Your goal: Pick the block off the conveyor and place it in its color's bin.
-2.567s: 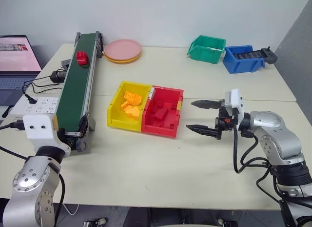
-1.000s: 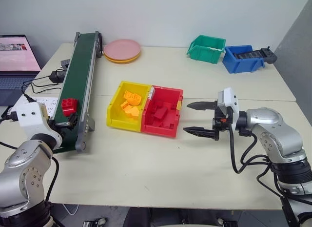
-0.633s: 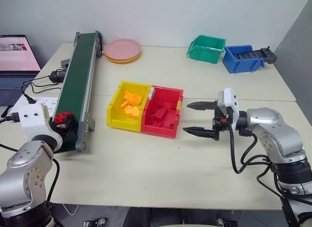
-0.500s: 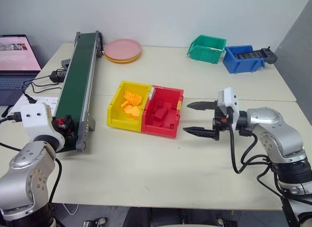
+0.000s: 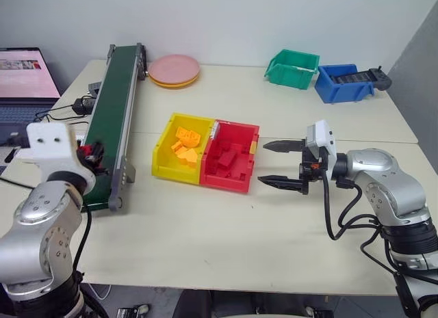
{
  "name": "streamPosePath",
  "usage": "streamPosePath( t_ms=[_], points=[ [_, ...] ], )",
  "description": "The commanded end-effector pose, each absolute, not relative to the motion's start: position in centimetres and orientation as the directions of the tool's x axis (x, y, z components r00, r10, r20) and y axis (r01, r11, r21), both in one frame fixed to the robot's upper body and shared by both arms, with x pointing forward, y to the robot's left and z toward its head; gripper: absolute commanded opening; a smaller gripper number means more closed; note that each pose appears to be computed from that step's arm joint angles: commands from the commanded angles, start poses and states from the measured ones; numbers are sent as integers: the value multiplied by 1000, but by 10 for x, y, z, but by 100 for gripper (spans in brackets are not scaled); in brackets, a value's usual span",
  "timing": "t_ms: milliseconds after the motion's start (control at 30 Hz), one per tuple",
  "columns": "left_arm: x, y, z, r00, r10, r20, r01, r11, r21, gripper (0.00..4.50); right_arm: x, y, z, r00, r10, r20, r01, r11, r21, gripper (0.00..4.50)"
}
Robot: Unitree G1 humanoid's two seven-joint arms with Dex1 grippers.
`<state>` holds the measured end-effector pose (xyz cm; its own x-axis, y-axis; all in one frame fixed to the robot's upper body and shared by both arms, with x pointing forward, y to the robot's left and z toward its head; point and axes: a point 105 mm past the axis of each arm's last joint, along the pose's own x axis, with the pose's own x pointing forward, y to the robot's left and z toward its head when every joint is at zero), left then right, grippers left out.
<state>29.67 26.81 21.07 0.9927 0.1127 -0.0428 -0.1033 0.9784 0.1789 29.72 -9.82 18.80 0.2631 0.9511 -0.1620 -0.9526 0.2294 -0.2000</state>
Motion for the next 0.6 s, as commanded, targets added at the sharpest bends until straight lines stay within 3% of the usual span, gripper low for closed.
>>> streamPosePath(
  t_ms=[33,167,233,433,600],
  points=[
    [303,229,232,994,-111,4,107,970,217,151,290,-104,201,275,949,-151,-938,231,-258,450],
    [321,160,243,885,-465,-32,458,854,245,151,279,-115,203,303,938,-168,-934,257,-248,450],
    [330,135,239,825,-561,-65,558,793,244,151,275,-119,201,320,930,-181,-931,274,-241,450],
    [346,88,225,716,-688,-115,692,679,244,151,267,-121,200,363,914,-182,-917,316,-242,450],
    [364,72,211,694,-705,-146,701,615,362,151,259,-123,198,395,901,-177,-905,349,-244,450]
  ],
)
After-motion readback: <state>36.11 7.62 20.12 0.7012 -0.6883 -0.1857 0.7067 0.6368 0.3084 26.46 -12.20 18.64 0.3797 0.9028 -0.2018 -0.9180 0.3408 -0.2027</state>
